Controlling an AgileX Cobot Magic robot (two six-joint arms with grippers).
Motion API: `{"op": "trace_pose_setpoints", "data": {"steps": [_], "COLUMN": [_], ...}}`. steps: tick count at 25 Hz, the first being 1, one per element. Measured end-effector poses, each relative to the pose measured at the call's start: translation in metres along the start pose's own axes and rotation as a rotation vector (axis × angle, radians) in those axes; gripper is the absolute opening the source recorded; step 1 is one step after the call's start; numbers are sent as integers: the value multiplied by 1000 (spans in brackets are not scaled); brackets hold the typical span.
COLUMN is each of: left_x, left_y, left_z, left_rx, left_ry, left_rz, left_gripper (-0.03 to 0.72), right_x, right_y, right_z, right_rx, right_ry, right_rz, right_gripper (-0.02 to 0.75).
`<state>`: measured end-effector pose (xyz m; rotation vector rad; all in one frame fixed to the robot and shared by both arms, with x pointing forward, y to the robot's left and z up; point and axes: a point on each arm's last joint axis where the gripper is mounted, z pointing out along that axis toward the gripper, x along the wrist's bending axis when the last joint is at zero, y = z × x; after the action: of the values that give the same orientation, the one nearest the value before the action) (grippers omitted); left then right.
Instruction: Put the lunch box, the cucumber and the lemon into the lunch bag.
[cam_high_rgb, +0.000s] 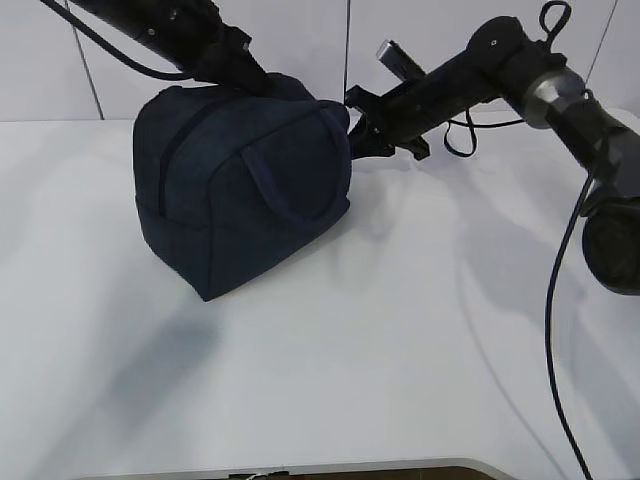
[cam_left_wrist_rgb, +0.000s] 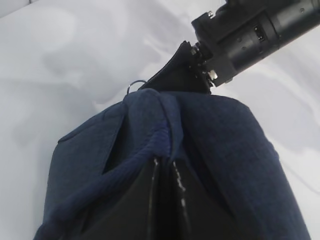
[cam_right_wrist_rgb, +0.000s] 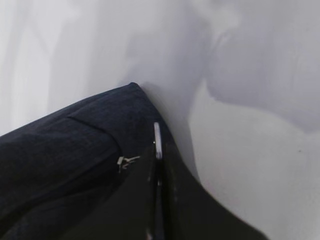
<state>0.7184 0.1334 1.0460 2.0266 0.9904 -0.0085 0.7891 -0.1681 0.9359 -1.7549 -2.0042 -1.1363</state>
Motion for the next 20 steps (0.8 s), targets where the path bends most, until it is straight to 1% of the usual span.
{"op": "trace_pose_setpoints", "data": {"steps": [6,10,12,17,20], "left_x": [-1,-1,-1,-1,-1], "left_y": [0,0,0,0,0], "left_z": [0,0,0,0,0], "left_rx": [1,0,-2,-3,-1], "left_ry": [-1,-2,-4,-5,-3], "left_rz": [2,3,2,1,3], "left_gripper": [-6,-6,-6,-6,-6], "right_x": [0,1,1,-1,1], "right_y": [0,0,-1,-1,-1], "right_z": [0,2,4,5,3], "right_rx": [0,-4,-6,-4,-6], "right_ry": [1,30,57,60,64], "right_rz": [-11,-39,-56,-69,-71], "right_gripper": [5,15,53,218,260]}}
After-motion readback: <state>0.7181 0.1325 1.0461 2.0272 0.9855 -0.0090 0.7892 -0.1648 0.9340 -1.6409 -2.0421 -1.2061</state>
